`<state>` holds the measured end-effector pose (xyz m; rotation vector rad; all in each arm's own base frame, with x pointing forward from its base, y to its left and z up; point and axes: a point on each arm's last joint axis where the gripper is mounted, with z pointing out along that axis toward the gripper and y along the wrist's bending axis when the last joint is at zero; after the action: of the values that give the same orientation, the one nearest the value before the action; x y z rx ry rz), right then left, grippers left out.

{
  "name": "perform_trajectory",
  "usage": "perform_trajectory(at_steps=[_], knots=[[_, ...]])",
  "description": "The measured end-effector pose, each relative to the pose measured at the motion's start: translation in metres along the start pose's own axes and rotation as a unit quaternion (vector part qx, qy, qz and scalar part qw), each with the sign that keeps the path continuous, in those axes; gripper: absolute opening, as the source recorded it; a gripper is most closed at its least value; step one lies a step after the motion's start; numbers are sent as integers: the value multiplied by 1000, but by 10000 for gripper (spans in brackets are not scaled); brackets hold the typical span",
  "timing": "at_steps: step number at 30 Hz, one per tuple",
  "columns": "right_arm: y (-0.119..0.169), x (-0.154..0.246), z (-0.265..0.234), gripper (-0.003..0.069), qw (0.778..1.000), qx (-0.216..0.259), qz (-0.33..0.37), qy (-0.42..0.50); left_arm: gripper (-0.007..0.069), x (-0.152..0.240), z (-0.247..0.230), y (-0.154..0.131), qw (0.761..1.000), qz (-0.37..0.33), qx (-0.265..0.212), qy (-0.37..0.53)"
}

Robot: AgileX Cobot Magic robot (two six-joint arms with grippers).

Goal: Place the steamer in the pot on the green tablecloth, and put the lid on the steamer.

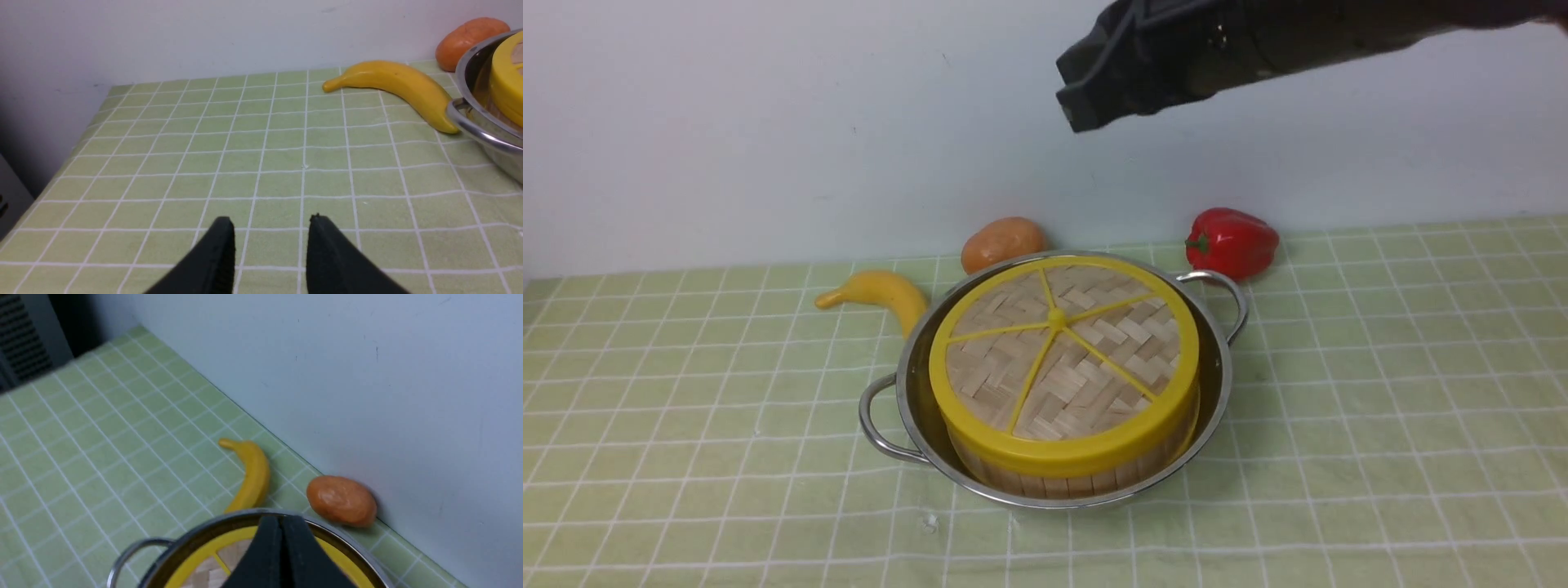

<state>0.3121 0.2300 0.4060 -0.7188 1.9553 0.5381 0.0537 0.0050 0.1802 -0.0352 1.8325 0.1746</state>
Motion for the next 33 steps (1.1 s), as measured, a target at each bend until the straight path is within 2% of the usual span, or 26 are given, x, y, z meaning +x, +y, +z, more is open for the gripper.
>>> perform_trajectory(at_steps=[5,10,15,16,19,20,21,22,24,25,29,33], knots=[[2,0,0,-6,1000,-8,23,-2,242,0,0,0,1000,1,0,0],[3,9,-15,2,1000,0,8,12,242,0,0,0,1000,1,0,0],[5,60,-96,16,998,41,-33,22,242,0,0,0,1000,1,0,0],[5,63,-99,17,998,43,-32,22,242,0,0,0,1000,1,0,0],[-4,112,-158,36,995,93,-6,-20,242,0,0,0,1000,1,0,0],[-5,118,-159,38,995,100,-2,-23,242,0,0,0,1000,1,0,0],[-8,138,-184,46,989,133,8,-57,242,0,0,0,1000,1,0,0],[-8,141,-187,48,989,137,9,-60,242,0,0,0,1000,1,0,0],[-5,183,-221,62,974,194,19,-119,242,0,0,0,1000,1,0,0],[-5,186,-223,63,972,198,19,-124,242,0,0,0,1000,1,0,0],[7,242,-248,92,940,262,22,-217,242,0,0,0,1000,1,0,0],[7,278,-242,112,926,289,41,-241,242,0,0,0,1000,1,0,0]])
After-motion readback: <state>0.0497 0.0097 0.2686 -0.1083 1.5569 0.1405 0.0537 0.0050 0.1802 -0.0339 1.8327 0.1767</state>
